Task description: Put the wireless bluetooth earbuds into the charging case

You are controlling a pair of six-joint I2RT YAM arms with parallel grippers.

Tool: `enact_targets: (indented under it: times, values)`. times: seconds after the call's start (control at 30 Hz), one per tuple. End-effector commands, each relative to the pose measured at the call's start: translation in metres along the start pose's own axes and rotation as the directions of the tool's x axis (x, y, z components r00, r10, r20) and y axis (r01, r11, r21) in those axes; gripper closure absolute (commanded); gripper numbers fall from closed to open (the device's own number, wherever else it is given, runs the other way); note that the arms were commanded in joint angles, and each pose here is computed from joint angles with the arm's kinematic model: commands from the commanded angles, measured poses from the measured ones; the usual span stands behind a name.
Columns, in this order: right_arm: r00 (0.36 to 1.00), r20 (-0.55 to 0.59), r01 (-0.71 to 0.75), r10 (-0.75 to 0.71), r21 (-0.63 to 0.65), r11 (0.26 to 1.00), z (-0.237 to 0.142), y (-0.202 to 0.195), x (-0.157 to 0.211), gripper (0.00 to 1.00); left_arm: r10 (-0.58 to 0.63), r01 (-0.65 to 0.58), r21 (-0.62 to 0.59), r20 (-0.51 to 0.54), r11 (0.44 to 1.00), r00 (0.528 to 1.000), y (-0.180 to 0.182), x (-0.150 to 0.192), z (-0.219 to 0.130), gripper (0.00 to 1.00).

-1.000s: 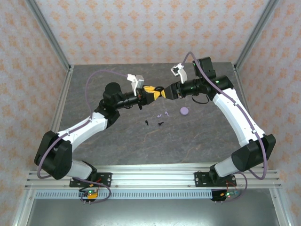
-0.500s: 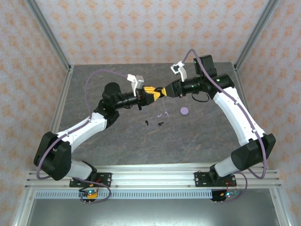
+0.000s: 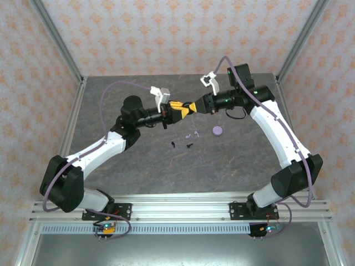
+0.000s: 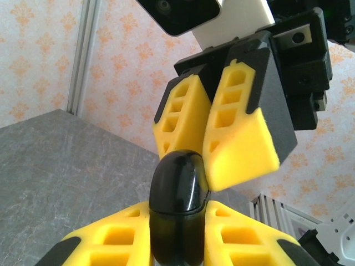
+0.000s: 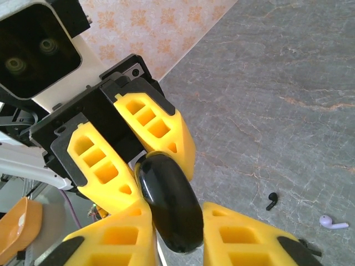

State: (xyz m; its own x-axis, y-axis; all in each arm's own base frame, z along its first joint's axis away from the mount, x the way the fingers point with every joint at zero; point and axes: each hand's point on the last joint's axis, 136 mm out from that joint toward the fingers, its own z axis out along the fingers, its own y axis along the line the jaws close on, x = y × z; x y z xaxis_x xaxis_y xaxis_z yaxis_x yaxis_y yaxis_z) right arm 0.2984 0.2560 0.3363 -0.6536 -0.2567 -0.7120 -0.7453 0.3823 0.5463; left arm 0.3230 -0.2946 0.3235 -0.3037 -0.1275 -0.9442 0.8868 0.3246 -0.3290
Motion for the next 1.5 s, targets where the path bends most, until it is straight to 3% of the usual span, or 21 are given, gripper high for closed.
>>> enact_targets:
  times: [0.0, 0.37, 0.67, 0.8, 1.03, 1.47]
  values:
    - [0.999, 0.001, 0.041, -0.041, -0.044, 0.998, -0.002, 0.019, -0.007, 0.81, 0.078, -0.078, 0.053, 0.005, 0.996, 0.997, -0.022, -0.016, 0.001, 0.77]
    - [0.998, -0.031, 0.045, -0.046, -0.041, 0.998, -0.005, 0.023, -0.002, 0.84, 0.078, -0.074, 0.061, -0.059, 0.995, 0.995, -0.023, -0.007, 0.003, 0.65]
    - [0.998, -0.038, 0.046, -0.048, -0.042, 0.998, -0.005, 0.023, -0.001, 0.84, 0.061, -0.055, 0.076, -0.085, 0.996, 0.995, -0.023, -0.002, 0.006, 0.62]
    - [0.998, -0.041, 0.047, -0.049, -0.038, 0.998, -0.006, 0.023, 0.000, 0.84, 0.062, -0.056, 0.076, -0.092, 0.996, 0.994, -0.022, -0.001, 0.006, 0.65]
    - [0.998, -0.052, 0.041, -0.043, -0.024, 0.999, -0.005, 0.020, 0.002, 0.82, 0.062, -0.053, 0.090, -0.100, 0.995, 0.993, -0.024, -0.001, 0.006, 0.84]
    - [0.999, -0.040, 0.009, -0.005, 0.095, 0.995, -0.005, 0.001, -0.001, 0.59, 0.159, -0.147, 0.131, -0.089, 0.981, 0.983, -0.035, 0.005, 0.005, 0.91]
